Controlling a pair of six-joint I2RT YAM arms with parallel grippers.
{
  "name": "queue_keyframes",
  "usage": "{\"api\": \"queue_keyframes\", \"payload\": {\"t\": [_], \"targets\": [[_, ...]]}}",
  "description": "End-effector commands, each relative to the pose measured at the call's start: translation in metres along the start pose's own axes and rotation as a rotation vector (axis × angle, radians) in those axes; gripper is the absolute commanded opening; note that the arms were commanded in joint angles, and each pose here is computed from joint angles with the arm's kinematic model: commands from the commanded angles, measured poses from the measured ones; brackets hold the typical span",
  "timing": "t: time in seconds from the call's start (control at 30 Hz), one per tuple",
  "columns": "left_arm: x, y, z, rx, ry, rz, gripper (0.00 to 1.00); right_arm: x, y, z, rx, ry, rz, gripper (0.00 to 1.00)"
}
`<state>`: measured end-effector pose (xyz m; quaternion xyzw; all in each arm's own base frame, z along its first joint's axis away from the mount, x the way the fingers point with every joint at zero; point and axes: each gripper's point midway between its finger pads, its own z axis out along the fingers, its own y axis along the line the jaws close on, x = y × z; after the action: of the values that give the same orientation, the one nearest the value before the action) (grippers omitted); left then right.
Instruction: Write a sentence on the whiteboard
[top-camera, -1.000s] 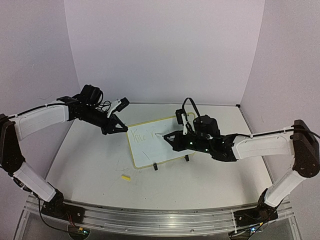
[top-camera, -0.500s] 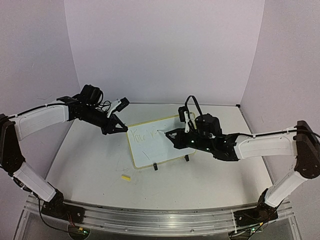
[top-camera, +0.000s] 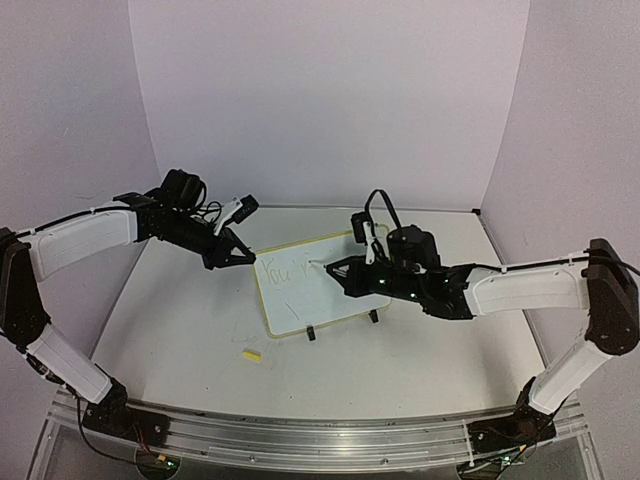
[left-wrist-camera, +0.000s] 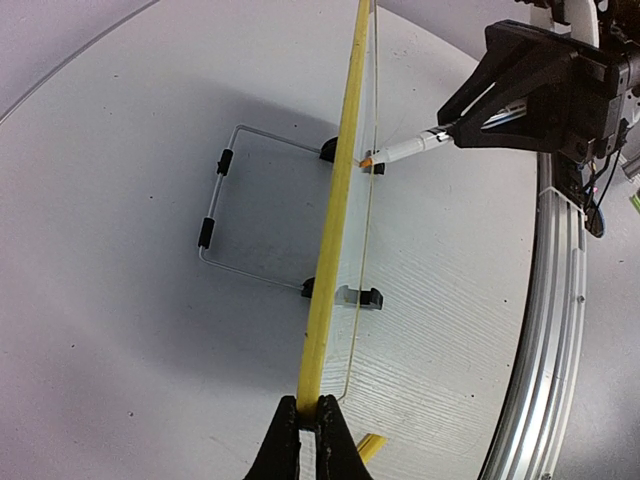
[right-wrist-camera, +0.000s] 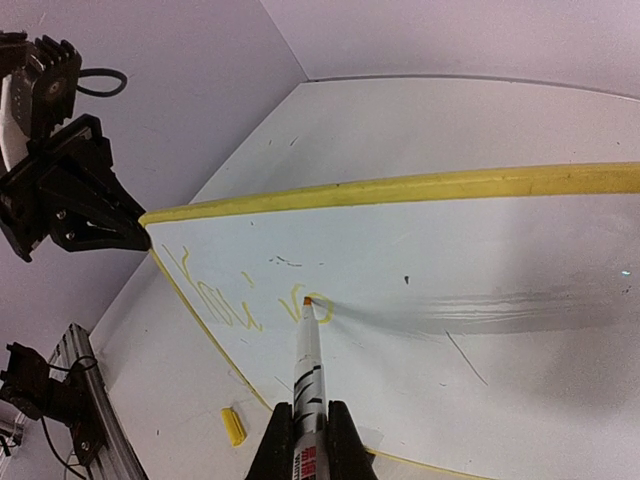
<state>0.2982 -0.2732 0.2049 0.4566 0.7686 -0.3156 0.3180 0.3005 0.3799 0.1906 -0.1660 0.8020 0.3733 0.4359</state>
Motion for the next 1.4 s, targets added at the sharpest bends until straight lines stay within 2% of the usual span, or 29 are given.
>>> {"api": "queue_keyframes", "payload": {"t": [0.0, 0.43, 0.93, 1.37], "targets": [[-0.004, 0.001, -0.006, -0.027, -0.006, 0.047, 0.0, -0.009, 0.002, 0.006, -0.008, -0.019, 0.008, 0.0], [-0.003, 0.001, -0.005, -0.024, -0.003, 0.045, 0.0, 0.017, -0.014, 0.003, 0.026, 0.03, 0.043, 0.0], [-0.003, 0.001, -0.005, -0.027, -0.003, 0.045, 0.0, -0.001, -0.023, -0.011, 0.098, -0.043, 0.032, 0.0], [-0.003, 0.001, -0.006, -0.029, -0.005, 0.047, 0.0, -0.001, -0.024, -0.012, 0.11, -0.041, 0.031, 0.0]]}}
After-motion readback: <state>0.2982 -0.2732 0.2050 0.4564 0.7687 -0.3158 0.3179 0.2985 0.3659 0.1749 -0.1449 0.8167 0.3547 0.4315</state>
